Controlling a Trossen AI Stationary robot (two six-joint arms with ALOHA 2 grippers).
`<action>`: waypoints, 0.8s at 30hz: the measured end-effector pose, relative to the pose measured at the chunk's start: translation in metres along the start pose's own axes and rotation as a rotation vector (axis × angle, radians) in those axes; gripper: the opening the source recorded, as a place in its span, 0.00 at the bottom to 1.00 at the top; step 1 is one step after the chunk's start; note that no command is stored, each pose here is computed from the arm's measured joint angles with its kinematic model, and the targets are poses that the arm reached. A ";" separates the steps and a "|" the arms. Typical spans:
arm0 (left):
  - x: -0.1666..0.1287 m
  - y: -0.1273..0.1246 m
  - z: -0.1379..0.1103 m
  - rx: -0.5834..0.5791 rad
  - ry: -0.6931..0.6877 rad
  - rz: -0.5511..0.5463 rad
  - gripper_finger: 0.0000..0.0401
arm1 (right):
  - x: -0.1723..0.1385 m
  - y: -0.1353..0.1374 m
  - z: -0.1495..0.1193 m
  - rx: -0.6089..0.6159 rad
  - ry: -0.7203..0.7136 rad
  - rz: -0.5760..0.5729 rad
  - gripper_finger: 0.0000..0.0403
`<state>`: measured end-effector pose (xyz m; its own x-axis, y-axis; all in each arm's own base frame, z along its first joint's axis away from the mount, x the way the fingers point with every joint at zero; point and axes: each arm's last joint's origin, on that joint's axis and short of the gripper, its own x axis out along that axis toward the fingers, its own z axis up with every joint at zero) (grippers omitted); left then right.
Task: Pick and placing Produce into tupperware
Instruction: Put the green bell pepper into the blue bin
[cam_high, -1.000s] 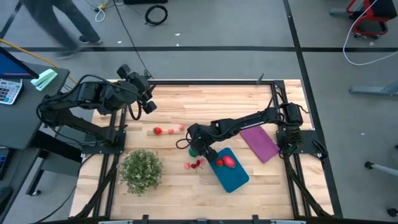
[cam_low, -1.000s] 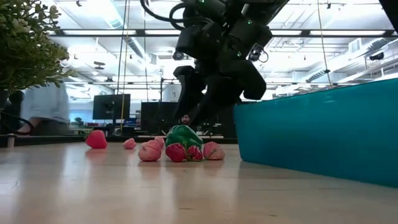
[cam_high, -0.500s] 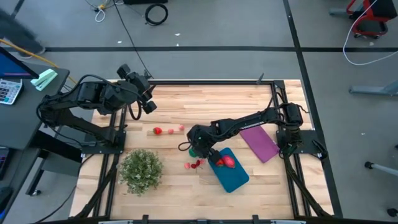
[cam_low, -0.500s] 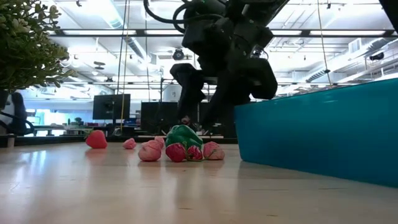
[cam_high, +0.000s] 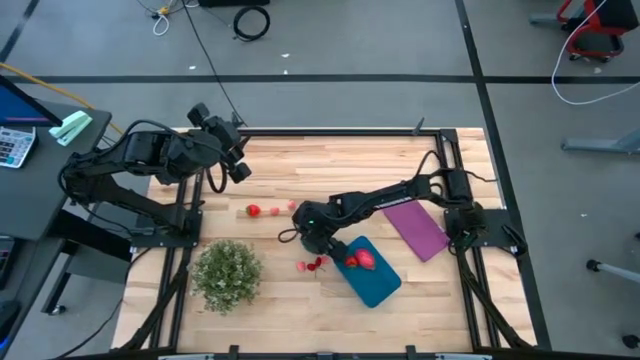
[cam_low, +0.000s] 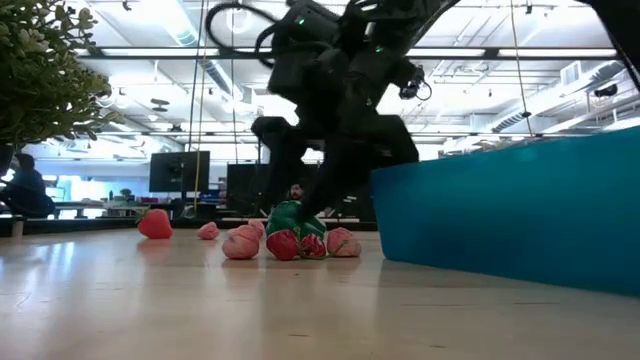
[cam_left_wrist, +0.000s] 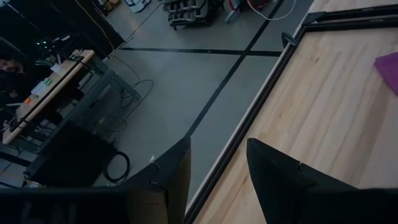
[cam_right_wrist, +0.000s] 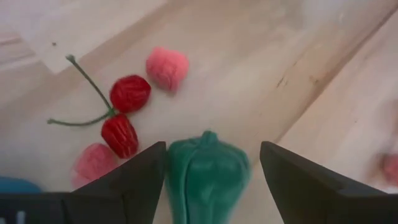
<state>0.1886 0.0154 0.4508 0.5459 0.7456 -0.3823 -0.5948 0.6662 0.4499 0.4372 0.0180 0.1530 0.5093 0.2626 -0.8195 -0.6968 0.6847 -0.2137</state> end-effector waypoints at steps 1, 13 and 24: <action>0.000 0.000 0.000 0.001 0.003 0.000 0.40 | 0.002 -0.002 -0.002 0.013 0.016 0.011 0.67; 0.000 0.000 -0.004 0.031 0.029 0.000 0.40 | 0.007 -0.012 -0.002 0.111 0.127 0.055 0.67; 0.000 0.000 -0.004 0.024 0.028 0.000 0.40 | -0.013 -0.013 0.003 0.175 0.200 -0.023 0.57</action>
<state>0.1865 0.0154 0.4477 0.5289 0.7458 -0.4051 -0.5802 0.6661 0.4687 0.4412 0.0083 0.1679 0.4023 0.1180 -0.9079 -0.5794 0.8006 -0.1527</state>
